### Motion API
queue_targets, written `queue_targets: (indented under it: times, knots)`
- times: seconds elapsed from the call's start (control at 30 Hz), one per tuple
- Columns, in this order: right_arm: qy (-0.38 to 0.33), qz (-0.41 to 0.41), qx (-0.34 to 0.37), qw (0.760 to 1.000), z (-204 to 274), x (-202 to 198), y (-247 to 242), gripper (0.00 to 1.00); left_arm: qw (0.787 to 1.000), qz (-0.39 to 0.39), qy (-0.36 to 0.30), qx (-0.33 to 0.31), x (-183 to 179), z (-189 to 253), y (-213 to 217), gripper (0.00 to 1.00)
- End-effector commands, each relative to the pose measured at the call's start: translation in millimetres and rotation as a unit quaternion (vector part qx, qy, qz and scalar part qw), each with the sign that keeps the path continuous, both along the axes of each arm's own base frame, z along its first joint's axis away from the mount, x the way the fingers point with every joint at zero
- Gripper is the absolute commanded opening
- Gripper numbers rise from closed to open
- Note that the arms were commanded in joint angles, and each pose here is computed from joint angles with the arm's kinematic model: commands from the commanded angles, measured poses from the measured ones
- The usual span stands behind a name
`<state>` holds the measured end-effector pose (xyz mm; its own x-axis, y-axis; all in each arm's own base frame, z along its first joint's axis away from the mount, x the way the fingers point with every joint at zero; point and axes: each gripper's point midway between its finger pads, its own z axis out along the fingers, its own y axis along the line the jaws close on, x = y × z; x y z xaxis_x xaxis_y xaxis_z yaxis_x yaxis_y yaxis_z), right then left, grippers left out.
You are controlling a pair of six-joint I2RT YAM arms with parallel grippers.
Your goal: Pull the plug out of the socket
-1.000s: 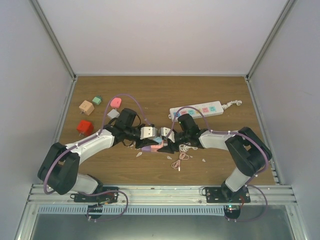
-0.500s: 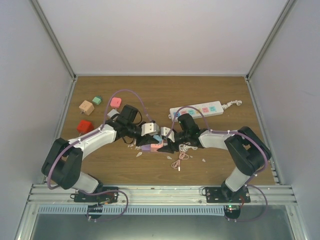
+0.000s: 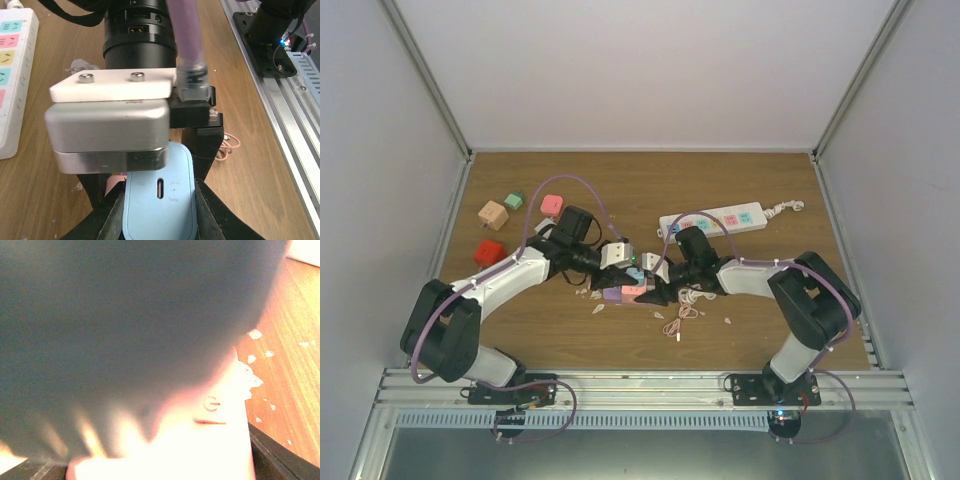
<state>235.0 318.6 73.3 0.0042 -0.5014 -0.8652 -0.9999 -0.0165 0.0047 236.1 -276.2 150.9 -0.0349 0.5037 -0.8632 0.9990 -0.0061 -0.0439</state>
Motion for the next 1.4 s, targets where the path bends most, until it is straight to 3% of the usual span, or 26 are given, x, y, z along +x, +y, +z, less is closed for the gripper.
queue_targets:
  times: [0.0, 0.47, 0.77, 0.9, 1.07, 1.2, 1.37]
  knots:
    - [0.005, -0.012, -0.009, 1.000, -6, 8, -3, 0.27, 0.998, -0.011, -0.056, -0.006, 0, 6, -2, 0.14]
    - [-0.001, -0.015, -0.001, 1.000, 0, 10, -6, 0.31, 0.994, 0.041, -0.088, 0.043, 17, 15, 43, 0.15]
    - [-0.002, -0.012, -0.002, 1.000, 1, 10, -6, 0.37, 0.979, 0.167, -0.082, 0.088, 74, 23, 133, 0.17]
    - [-0.005, -0.011, 0.000, 1.000, 4, 10, -6, 0.40, 0.945, 0.286, -0.065, 0.145, 130, 11, 203, 0.20]
    - [-0.005, -0.011, 0.001, 1.000, 5, 10, -6, 0.44, 0.905, 0.395, -0.046, 0.148, 195, 23, 258, 0.22]
    - [-0.008, -0.013, 0.001, 1.000, 8, 12, -5, 0.47, 0.875, 0.443, -0.095, 0.171, 239, 31, 282, 0.22]
    - [-0.009, -0.014, 0.001, 1.000, 8, 12, -5, 0.48, 0.824, 0.490, -0.137, 0.248, 292, 23, 315, 0.22]
